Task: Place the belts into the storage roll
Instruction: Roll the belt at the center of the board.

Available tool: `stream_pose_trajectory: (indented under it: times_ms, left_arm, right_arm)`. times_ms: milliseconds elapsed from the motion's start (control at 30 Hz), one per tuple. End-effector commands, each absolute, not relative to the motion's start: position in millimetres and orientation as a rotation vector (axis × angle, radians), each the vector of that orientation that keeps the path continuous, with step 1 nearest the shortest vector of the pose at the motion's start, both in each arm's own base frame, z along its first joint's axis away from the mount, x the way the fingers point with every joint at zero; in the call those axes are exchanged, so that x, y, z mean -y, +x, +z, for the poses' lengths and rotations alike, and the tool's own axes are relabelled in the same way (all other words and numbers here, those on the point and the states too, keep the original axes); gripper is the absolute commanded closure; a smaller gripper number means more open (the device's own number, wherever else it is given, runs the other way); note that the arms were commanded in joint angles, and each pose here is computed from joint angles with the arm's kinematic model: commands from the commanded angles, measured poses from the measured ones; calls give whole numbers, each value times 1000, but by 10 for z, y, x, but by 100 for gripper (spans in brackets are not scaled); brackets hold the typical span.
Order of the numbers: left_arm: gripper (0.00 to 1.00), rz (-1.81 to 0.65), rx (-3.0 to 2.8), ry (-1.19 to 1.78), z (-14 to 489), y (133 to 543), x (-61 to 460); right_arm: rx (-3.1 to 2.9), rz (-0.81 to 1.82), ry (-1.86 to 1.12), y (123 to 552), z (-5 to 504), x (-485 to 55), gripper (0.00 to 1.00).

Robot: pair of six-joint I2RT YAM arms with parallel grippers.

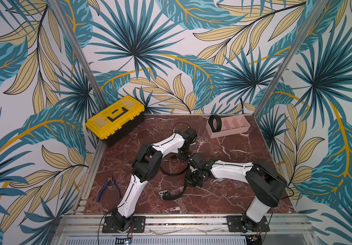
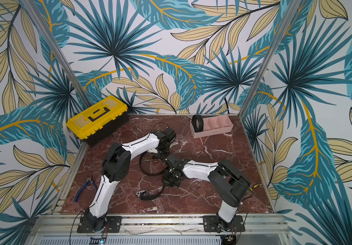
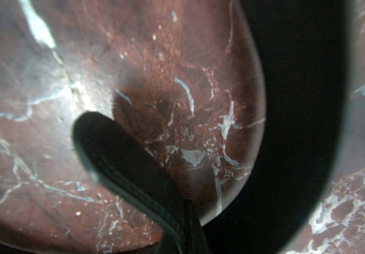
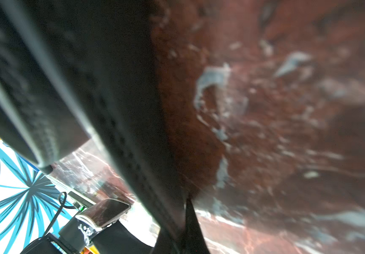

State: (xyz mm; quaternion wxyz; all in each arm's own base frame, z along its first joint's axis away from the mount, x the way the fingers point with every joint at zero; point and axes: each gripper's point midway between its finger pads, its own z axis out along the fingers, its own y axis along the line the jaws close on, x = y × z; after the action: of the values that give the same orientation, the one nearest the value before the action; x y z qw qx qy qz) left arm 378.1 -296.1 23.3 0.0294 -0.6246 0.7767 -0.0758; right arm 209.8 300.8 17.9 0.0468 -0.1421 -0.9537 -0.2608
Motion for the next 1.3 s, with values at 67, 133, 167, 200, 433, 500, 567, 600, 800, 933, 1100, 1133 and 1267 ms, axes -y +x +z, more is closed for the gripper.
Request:
stream_pose_trajectory:
  times_ms: [67, 133, 167, 200, 433, 500, 567, 600, 800, 933, 1100, 1133, 1267]
  left_arm:
    - [100, -66, -2302, -2092, -21, 3451, 2668]
    - [100, -45, -2256, -2132, -1, 3377, 2581]
    - [100, -39, -2237, -2141, 17, 3357, 2548]
    - [100, -41, -2225, -2153, 38, 3342, 2535]
    - [100, -50, -2207, -2227, 30, 3309, 2588]
    - [100, -48, -2212, -2227, 8, 3316, 2605]
    - [100, -45, -2215, -2231, -7, 3316, 2607]
    - [100, -41, -2219, -2229, -15, 3311, 2607]
    - [100, -37, -2260, -2201, -16, 3305, 2574]
    - [100, -39, -2293, -2210, -15, 3270, 2573]
    - [100, -50, -2298, -2229, 15, 3258, 2562]
    - [100, -50, -2295, -2238, 17, 3255, 2560]
    - [100, -51, -2290, -2271, 14, 3241, 2567]
  right_arm:
    - [2867, -829, -649, 2159, 24, -3014, 100]
    - [2868, -835, -703, 2167, 22, -2977, 98]
    - [2869, -829, -730, 2160, 8, -2947, 97]
    - [2863, -838, -746, 2157, 8, -2941, 97]
    - [2843, -841, -760, 2106, 37, -2924, 88]
    - [2878, -831, -695, 2111, 100, -2915, 75]
    - [2920, -781, -615, 2083, 143, -2853, 63]
    - [2944, -766, -569, 2055, 172, -2811, 58]
    - [3136, -742, -395, 2001, 489, -2453, 43]
    - [3271, -786, -440, 2197, 703, -2329, 39]
    - [3280, -794, -452, 2618, 688, -2499, 39]
    - [3275, -797, -459, 2709, 673, -2558, 39]
    - [3275, -825, -490, 2970, 604, -2768, 40]
